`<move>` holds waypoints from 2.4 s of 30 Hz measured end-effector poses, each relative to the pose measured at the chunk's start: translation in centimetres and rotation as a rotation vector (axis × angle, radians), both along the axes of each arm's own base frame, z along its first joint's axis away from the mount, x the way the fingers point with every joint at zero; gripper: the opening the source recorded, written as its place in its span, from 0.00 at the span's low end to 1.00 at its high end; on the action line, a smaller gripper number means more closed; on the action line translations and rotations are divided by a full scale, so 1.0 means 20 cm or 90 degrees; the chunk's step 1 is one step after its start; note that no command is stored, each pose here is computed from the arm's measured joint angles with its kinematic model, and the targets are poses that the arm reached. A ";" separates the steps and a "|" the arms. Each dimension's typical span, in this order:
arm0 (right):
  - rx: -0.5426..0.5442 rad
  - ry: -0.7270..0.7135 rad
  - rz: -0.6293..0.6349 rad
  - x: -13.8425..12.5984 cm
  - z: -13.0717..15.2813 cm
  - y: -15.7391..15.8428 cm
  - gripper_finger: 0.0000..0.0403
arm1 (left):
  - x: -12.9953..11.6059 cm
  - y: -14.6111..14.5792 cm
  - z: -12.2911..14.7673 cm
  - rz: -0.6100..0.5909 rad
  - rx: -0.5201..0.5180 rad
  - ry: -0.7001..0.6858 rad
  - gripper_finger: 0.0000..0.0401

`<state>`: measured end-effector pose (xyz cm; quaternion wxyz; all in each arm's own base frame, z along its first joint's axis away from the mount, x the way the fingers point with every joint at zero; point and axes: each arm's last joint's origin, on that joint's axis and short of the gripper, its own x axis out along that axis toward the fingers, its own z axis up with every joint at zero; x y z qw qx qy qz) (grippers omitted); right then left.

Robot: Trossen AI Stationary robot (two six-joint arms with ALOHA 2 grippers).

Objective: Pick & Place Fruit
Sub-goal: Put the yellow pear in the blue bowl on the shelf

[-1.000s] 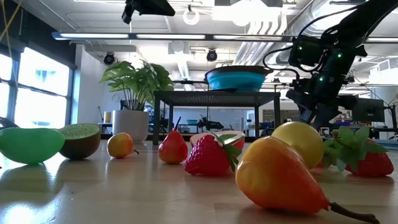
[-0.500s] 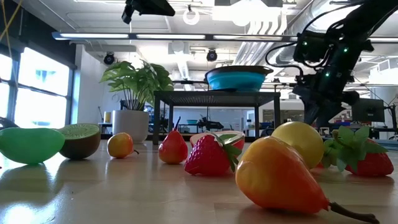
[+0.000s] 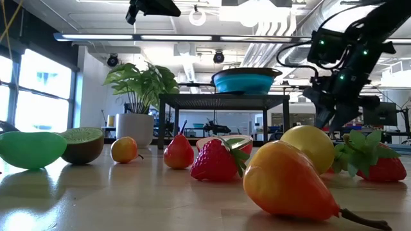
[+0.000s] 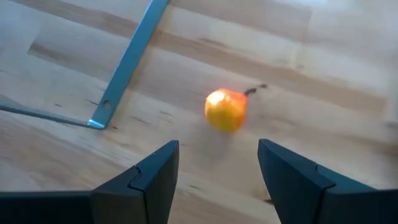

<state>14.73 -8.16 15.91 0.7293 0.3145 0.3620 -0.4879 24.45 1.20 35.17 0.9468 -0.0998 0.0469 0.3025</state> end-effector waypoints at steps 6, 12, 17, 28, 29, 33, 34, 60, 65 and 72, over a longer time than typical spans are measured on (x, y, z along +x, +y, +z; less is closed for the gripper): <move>-0.012 -0.037 -0.042 0.00 -0.05 0.04 0.53 | 0.00 0.00 0.00 0.000 0.000 0.000 0.01; -0.034 -0.033 -0.076 0.00 -0.06 0.03 0.53 | 0.00 0.00 0.00 0.000 0.000 0.000 0.01; -0.025 -0.046 -0.081 0.01 -0.07 0.03 0.53 | 0.00 0.00 0.00 0.000 0.000 0.000 0.01; -0.025 -0.031 -0.101 0.07 -0.14 0.02 0.53 | 0.00 0.00 0.00 0.000 0.000 0.000 0.01; -0.028 -0.028 -0.104 0.07 -0.15 0.02 0.53 | 0.00 0.00 0.00 0.000 0.000 0.000 0.01; -0.034 -0.018 -0.133 0.08 -0.18 0.01 0.53 | 0.00 0.00 0.00 0.000 0.000 0.000 0.01; -0.035 -0.018 -0.135 0.08 -0.18 0.01 0.53 | 0.00 0.00 0.00 0.000 0.000 0.000 0.01; -0.059 0.008 -0.182 0.10 -0.26 -0.06 0.51 | 0.00 0.00 0.00 0.000 0.000 0.000 0.01; -0.057 0.010 -0.182 0.10 -0.26 -0.06 0.41 | 0.00 0.00 0.00 0.000 0.000 0.000 0.01; -0.054 0.007 -0.181 0.10 -0.26 -0.06 0.31 | 0.00 0.00 0.00 0.000 0.000 0.000 0.01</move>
